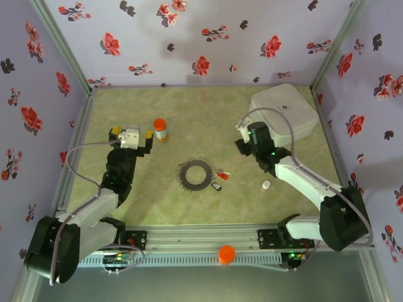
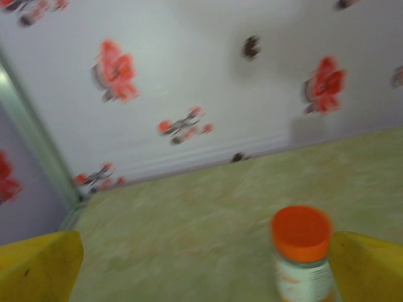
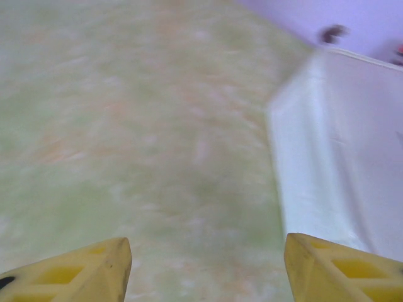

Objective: Put the keys on the keyring

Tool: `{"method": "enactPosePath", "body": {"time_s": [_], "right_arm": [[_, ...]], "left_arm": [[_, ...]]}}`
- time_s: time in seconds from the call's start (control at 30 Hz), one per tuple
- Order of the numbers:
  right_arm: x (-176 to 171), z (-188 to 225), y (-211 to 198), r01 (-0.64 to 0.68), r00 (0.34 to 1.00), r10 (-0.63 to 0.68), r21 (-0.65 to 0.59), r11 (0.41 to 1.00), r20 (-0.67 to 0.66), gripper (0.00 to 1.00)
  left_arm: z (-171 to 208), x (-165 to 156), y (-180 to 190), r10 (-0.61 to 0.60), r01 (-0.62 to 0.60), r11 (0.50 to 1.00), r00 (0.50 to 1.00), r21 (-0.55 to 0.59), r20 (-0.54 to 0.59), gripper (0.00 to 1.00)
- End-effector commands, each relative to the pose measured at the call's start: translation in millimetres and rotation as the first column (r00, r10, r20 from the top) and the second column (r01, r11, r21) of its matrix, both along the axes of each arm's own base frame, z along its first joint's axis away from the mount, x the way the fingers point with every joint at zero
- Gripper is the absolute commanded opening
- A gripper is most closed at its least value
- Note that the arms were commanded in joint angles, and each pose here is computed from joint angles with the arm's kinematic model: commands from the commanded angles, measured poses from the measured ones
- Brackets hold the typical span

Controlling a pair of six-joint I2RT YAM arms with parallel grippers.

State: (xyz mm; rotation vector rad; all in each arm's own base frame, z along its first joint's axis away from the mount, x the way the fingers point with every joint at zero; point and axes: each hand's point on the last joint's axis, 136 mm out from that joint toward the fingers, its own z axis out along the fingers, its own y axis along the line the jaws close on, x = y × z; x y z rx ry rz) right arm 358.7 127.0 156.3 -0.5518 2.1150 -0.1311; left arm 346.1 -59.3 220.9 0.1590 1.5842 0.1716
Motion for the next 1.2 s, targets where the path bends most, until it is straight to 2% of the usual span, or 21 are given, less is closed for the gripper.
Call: {"method": "enactPosePath", "body": {"time_s": [0.0, 0.1, 0.17, 0.23, 0.33, 0.4, 0.47, 0.57, 0.67, 0.77, 0.97, 1.17], "right_arm": [[15.7, 8.4, -49.2, 0.266, 0.949, -0.288, 0.165, 0.950, 0.129, 0.69], [19.1, 2.5, -83.3, 0.365, 0.898, -0.401, 0.202, 0.909, 0.182, 0.69], [18.9, -10.2, -96.0, 0.385, 0.885, -0.425, 0.212, 0.898, 0.189, 0.69], [18.5, -27.5, -106.5, 0.408, 0.874, -0.447, 0.211, 0.888, 0.191, 0.69], [20.7, -41.8, -115.7, 0.411, 0.858, -0.460, 0.230, 0.882, 0.230, 0.69], [23.9, -39.7, -112.6, 0.373, 0.874, -0.425, 0.237, 0.897, 0.235, 0.69], [27.6, -43.1, -124.0, 0.400, 0.859, -0.460, 0.267, 0.877, 0.225, 0.70], [24.6, -54.1, -138.6, 0.399, 0.837, -0.496, 0.363, 0.842, 0.230, 0.69], [27.7, -62.2, -139.0, 0.351, 0.847, -0.473, 0.414, 0.840, 0.241, 0.71], [32.8, -69.2, -142.3, 0.388, 0.865, -0.478, 0.402, 0.830, 0.153, 0.72], [37.8, -70.1, -147.6, 0.406, 0.859, -0.494, 0.412, 0.816, 0.132, 0.74], [37.5, -70.8, -147.6, 0.407, 0.860, -0.494, 0.411, 0.816, 0.130, 0.75]], "left_arm": [[-6.4, -1.1, 49.0, 0.206, -0.207, 0.978, 0.978, -0.036, -0.028, 1.00], [-21.1, -0.3, 64.3, 0.233, -0.239, 0.969, 0.968, -0.059, -0.097, 1.00], [-37.1, 4.2, 66.7, 0.208, -0.218, 0.975, 0.965, -0.051, -0.161, 1.00], [-57.2, 5.9, 76.5, 0.229, -0.251, 0.965, 0.948, -0.076, -0.219, 1.00], [-88.9, 0.2, 86.1, 0.262, -0.290, 0.954, 0.933, -0.082, -0.247, 0.99], [-90.0, 0.0, 83.2, 0.243, -0.265, 0.959, 0.950, -0.095, -0.197, 0.99], [-87.7, 3.5, 80.5, 0.227, -0.243, 0.965, 0.962, -0.094, -0.155, 0.99], [-97.1, 16.5, 71.1, 0.178, -0.193, 0.978, 0.969, -0.079, -0.170, 0.99], [-113.8, 26.4, 62.8, 0.136, -0.150, 0.987, 0.973, -0.061, -0.188, 1.00], [-117.9, 27.2, 65.3, 0.160, -0.173, 0.984, 0.969, -0.053, -0.189, 1.00], [-114.3, 17.1, 69.5, 0.175, -0.187, 0.980, 0.974, -0.073, -0.140, 1.00], [-118.1, 15.9, 45.9, 0.050, -0.055, 0.998, 0.987, -0.031, -0.155, 1.00]]}}
